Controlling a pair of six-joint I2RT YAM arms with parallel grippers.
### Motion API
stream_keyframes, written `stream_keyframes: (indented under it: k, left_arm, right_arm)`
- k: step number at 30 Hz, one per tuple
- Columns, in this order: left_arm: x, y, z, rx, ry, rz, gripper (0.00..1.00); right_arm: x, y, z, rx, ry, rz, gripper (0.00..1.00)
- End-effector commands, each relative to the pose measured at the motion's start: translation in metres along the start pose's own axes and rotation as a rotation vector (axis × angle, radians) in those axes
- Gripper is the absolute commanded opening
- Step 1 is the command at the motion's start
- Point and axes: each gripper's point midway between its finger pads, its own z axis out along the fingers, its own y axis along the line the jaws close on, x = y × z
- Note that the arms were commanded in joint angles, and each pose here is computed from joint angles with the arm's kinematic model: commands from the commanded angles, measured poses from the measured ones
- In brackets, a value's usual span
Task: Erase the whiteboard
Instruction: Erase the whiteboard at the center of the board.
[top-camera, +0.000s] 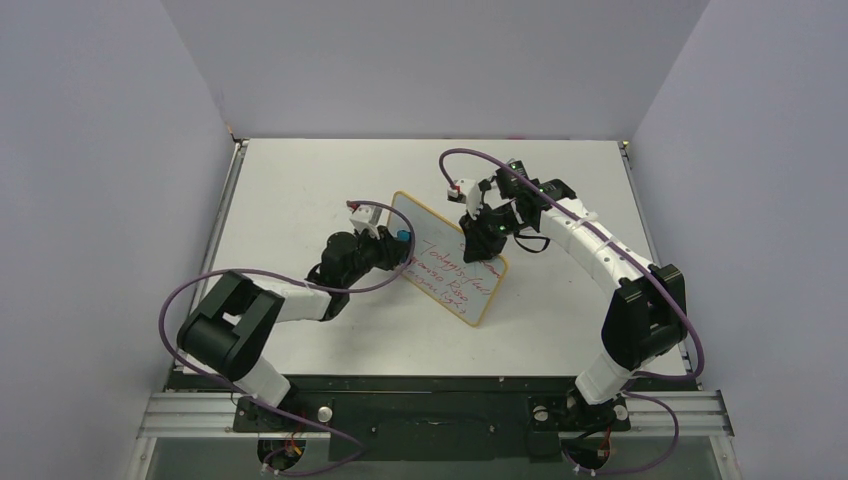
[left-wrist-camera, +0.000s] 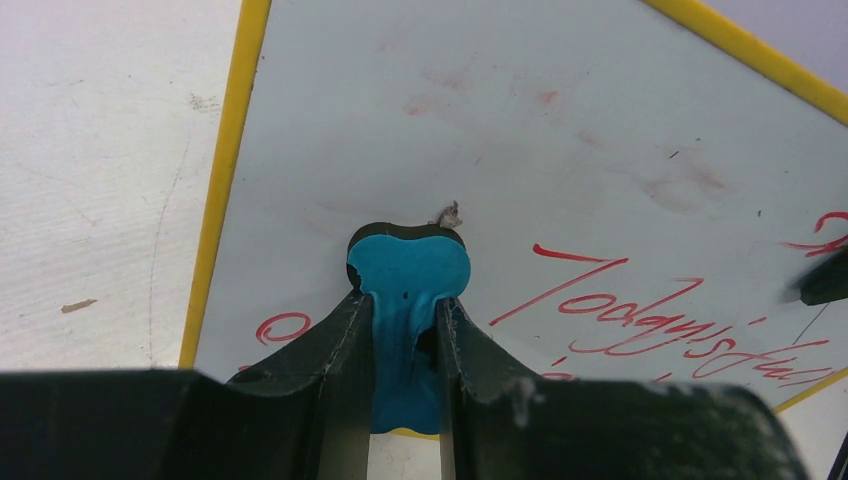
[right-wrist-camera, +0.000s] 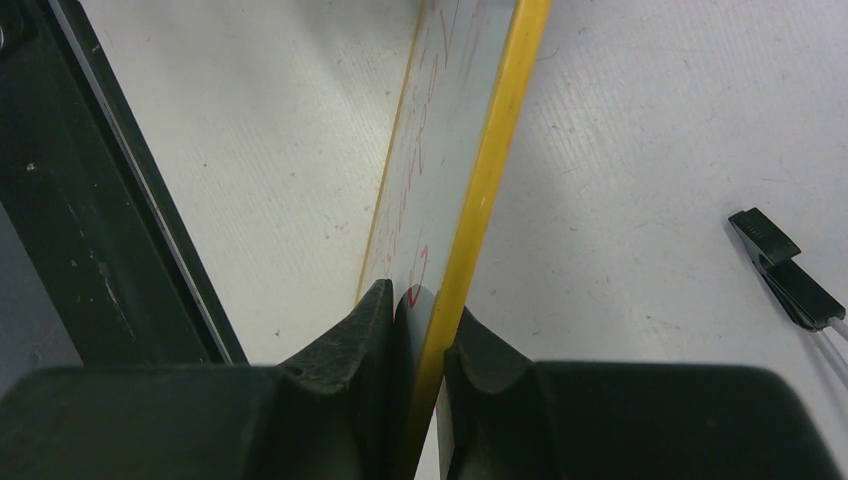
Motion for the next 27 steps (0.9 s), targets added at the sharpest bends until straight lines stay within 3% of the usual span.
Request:
stream_keyframes:
  k: [1,7,20,23,27]
  left_arm:
    - [-0.053,-0.065,0.008,0.196,-0.096,0.045,0.00]
    - [-0.059,-0.068,0.005,0.179,-0.108,0.067,0.00]
    - [-0.051,0.052,0.001,-0.247,-0.074,0.039,0.00]
    - [-0.041,0.060,-0.001,-0.265,-0.050,0.043,0.00]
    - [-0.025,0.044,0.002,-0.155,-0.011,0.046,0.00]
  right_arm:
    - [0.032,0.022,0.025,-0.118,0.126,-0.078,0.00]
    - [0.032,0.022,0.025,-0.119,0.127,-0.077,0.00]
    - [0.032,0.022,0.025,-0.119,0.127,-0.078,0.00]
    - [0.032,0.021,0.025,-0.118,0.126,-0.078,0.00]
    - [0.033,0.022,0.026,-0.121,0.131,-0.076,0.00]
